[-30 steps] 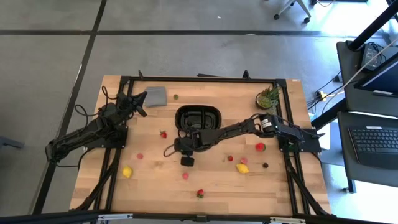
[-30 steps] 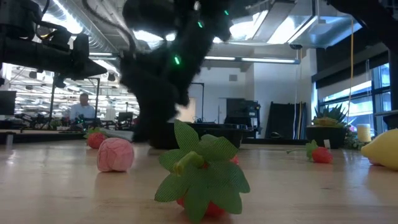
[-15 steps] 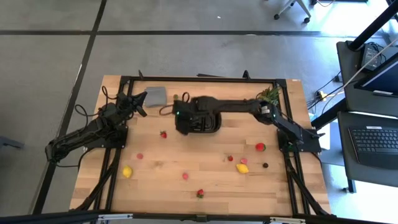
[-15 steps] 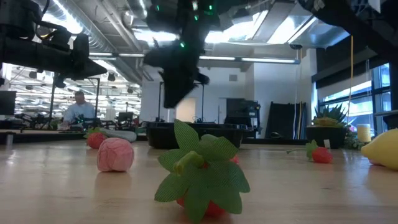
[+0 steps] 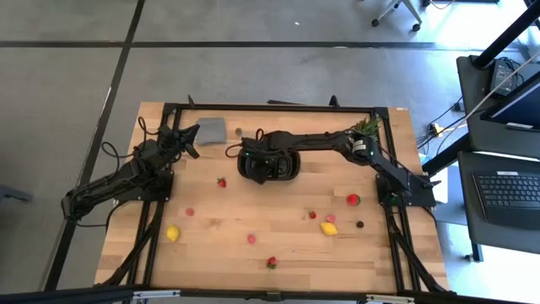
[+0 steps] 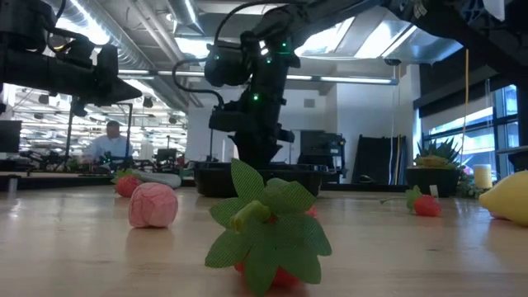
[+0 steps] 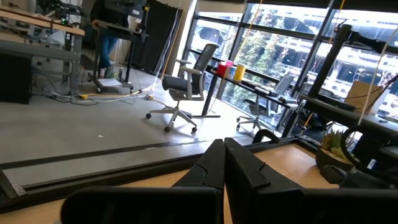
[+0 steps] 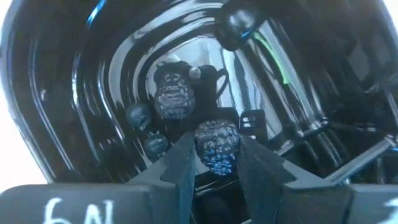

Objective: Pick and placing Produce into tupperware
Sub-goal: Put the blackberry into the black container, then put the right yellow lemon into the black container

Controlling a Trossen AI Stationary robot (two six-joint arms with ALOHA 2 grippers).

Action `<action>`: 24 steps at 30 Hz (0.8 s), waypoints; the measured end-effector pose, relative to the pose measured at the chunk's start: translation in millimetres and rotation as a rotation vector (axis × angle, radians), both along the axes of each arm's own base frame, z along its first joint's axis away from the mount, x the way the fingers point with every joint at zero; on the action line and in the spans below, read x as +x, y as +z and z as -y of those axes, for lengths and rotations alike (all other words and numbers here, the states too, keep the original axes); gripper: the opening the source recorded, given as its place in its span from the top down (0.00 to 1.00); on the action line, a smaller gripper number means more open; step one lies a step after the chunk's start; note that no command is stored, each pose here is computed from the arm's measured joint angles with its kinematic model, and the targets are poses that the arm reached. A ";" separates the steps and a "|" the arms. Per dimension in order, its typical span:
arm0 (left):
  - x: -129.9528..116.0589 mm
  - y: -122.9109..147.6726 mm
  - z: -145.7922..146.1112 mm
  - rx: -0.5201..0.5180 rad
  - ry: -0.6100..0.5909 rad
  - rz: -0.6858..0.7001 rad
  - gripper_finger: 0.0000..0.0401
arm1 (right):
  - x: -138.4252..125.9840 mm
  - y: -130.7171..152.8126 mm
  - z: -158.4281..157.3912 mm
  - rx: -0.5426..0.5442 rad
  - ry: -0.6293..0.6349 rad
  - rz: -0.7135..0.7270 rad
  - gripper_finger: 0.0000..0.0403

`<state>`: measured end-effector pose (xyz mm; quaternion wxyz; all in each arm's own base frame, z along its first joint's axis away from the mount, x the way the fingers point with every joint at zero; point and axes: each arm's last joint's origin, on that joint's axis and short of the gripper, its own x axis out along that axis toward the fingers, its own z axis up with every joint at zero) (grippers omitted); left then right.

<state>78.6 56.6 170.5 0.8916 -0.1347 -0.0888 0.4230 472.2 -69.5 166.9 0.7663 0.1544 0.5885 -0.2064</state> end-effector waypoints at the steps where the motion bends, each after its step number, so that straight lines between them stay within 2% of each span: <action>1: 0.0 0.0 0.0 0.000 0.000 0.000 1.00 | 0.0 0.1 -0.1 -0.001 0.003 0.000 0.72; 8: 0.0 0.0 0.0 0.000 0.000 0.000 1.00 | 2.9 1.2 -0.7 -0.007 0.013 0.029 0.66; 17: 0.0 0.0 0.0 0.000 0.000 0.000 1.00 | 3.4 3.0 -0.7 -0.005 0.010 0.032 0.45; 19: 0.0 0.0 0.0 0.000 0.000 0.000 1.00 | 2.2 11.9 -0.7 -0.001 0.004 0.011 0.43; 24: 0.0 0.0 0.0 0.000 0.000 0.000 1.00 | -0.7 54.0 -14.6 0.000 0.040 -0.037 0.41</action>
